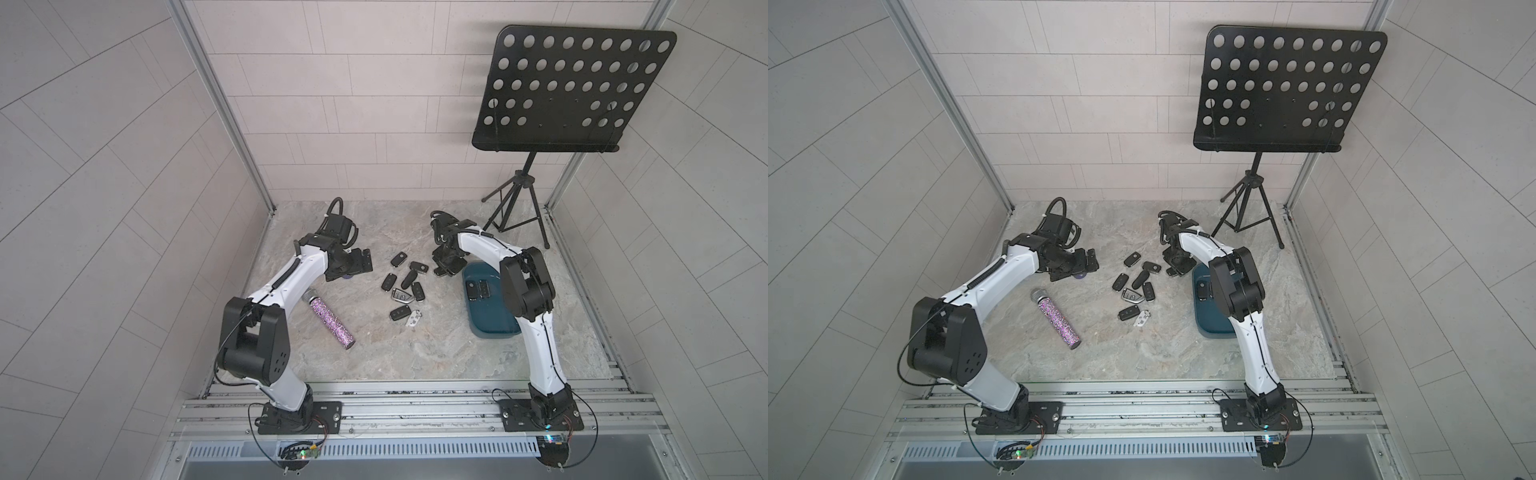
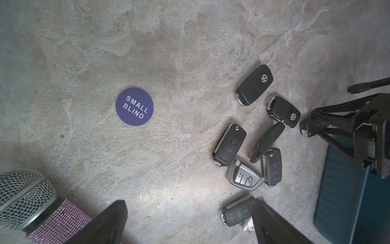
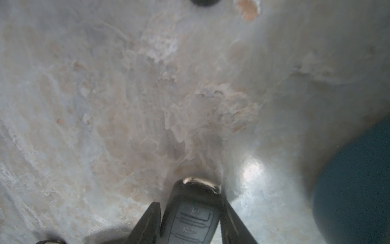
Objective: Place the car key into the storage box
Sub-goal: Pick up the car key from the center of the board.
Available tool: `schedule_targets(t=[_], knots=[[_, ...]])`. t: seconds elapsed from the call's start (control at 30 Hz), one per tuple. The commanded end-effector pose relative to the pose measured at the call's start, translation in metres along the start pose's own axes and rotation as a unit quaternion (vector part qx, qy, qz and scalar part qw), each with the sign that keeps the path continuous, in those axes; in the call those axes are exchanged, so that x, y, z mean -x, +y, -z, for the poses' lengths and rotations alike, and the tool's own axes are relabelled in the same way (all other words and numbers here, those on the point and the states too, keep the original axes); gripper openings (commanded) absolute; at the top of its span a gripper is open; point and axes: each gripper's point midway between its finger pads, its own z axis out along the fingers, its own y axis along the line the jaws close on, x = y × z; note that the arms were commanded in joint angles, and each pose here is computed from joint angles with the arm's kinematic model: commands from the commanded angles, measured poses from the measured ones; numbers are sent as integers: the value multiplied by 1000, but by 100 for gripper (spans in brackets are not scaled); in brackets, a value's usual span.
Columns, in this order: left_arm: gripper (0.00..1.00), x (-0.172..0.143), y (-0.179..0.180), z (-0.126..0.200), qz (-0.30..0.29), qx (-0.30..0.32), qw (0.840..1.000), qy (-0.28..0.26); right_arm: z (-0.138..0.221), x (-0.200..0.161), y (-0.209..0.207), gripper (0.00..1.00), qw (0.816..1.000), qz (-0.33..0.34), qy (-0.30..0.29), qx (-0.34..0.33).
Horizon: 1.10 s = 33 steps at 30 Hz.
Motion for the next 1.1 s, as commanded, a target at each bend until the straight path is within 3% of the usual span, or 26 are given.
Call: schedule_targets(t=[0.0, 0.23, 0.47, 0.73, 1.07], knots=[[100, -3, 5, 0, 8, 6, 1000, 1, -15, -8, -14, 44, 999, -8, 5, -32], [100, -5, 8, 1, 11, 11, 1000, 0, -11, -9, -6, 29, 1000, -9, 0, -12], [100, -5, 5, -1, 16, 4, 1000, 3, 24, 0, 17, 20, 998, 17, -23, 47], [100, -5, -3, -7, 31, -22, 999, 11, 88, 3, 46, 19, 984, 105, -55, 133], [100, -2, -19, -11, 46, -53, 997, 17, 146, 7, 23, 19, 944, 263, -104, 172]])
